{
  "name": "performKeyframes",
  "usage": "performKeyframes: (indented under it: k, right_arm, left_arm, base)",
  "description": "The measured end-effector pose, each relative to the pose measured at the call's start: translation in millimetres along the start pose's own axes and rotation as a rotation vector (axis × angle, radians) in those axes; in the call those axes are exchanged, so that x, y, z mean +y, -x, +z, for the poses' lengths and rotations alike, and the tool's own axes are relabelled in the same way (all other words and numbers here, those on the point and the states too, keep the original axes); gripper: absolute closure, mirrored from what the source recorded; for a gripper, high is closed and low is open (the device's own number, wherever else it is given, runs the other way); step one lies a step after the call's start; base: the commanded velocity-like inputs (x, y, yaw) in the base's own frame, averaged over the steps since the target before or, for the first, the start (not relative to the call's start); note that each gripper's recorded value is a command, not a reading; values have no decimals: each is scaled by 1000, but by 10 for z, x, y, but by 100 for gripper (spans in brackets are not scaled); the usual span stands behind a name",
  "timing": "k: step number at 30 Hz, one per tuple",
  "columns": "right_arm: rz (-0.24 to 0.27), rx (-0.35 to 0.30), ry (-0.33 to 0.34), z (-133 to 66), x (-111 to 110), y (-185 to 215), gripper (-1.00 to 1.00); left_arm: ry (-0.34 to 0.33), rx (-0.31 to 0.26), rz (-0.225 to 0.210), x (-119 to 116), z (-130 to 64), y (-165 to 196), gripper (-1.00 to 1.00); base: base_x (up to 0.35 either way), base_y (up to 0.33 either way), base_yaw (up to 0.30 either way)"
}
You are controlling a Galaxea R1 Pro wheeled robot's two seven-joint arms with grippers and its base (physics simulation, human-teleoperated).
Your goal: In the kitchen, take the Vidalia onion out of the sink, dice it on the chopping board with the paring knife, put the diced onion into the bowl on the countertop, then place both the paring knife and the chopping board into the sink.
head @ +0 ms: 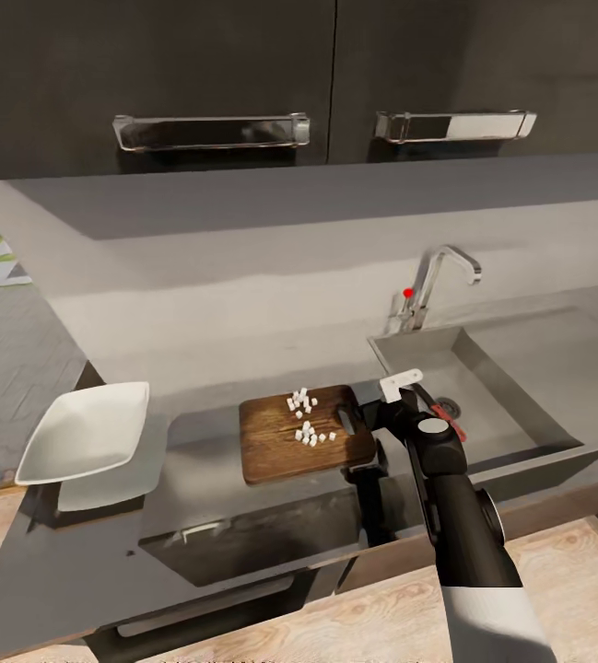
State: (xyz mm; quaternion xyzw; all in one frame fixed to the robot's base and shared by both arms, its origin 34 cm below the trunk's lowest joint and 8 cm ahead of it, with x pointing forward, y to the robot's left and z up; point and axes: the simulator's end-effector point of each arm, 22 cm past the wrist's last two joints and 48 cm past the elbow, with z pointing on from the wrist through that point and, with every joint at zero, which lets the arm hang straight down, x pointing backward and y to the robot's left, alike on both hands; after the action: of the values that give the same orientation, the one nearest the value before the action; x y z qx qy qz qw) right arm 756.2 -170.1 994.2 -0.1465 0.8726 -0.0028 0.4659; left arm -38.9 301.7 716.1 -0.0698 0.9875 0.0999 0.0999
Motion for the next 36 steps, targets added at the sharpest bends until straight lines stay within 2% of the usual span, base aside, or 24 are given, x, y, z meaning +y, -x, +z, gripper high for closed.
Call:
performKeyframes:
  k: [36]
  right_arm:
    - [6, 56, 18, 174, 69, -290, -100]
  left_arm:
    - [5, 42, 9, 32, -85, -104, -100]
  base:
    - [0, -53, 62]
